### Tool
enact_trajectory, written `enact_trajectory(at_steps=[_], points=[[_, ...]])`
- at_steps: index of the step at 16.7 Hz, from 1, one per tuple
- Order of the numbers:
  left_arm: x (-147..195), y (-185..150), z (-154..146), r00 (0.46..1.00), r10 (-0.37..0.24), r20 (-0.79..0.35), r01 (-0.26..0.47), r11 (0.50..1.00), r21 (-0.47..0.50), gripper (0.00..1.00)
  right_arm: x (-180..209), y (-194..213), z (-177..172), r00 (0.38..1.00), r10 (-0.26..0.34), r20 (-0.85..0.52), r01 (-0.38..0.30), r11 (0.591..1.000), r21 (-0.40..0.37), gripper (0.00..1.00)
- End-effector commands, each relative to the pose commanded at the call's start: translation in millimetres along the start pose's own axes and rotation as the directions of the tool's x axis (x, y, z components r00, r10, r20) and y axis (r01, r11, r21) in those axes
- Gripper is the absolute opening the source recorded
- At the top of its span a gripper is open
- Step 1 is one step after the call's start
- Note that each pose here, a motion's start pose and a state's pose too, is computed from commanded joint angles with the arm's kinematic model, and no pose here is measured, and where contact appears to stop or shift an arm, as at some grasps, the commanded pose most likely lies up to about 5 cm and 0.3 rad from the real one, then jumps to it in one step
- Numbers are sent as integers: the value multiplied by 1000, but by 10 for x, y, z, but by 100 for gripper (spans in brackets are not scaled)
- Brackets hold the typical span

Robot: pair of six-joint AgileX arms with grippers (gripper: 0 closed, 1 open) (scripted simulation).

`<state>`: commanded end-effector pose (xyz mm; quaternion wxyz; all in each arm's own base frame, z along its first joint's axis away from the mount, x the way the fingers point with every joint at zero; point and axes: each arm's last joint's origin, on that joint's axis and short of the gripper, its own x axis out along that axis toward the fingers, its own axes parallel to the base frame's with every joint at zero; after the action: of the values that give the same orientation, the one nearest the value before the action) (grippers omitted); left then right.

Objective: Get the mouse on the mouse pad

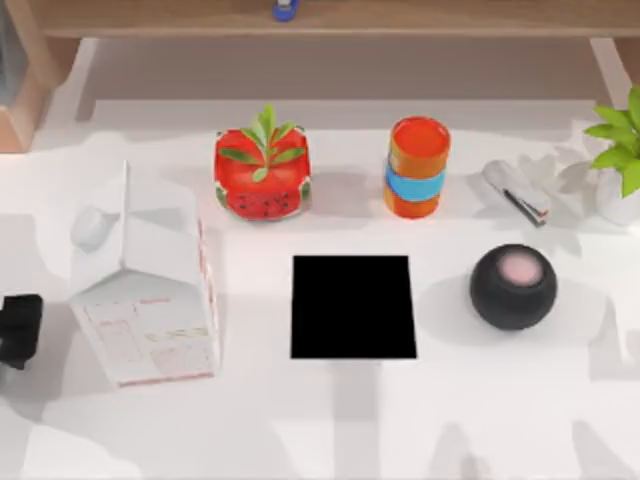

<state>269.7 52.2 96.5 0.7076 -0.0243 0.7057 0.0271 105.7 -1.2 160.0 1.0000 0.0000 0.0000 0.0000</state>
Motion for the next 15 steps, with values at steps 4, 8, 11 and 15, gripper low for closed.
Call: enact_trajectory(at_steps=[4,8,11,15], points=[[0,0,0,1000,0,0,0,1000,0,70,0,0,0,1000,0,0,0,1000,0,100],[0,0,0,1000,0,0,0,1000,0,40,0,0,0,1000,0,0,0,1000,0,100],[0,0,0,1000,0,0,0,1000,0,17,0,0,0,1000,0,0,0,1000,0,100],[0,0,0,1000,0,0,0,1000,0,0,0,0,0,1000,0,0,0,1000,0,100]])
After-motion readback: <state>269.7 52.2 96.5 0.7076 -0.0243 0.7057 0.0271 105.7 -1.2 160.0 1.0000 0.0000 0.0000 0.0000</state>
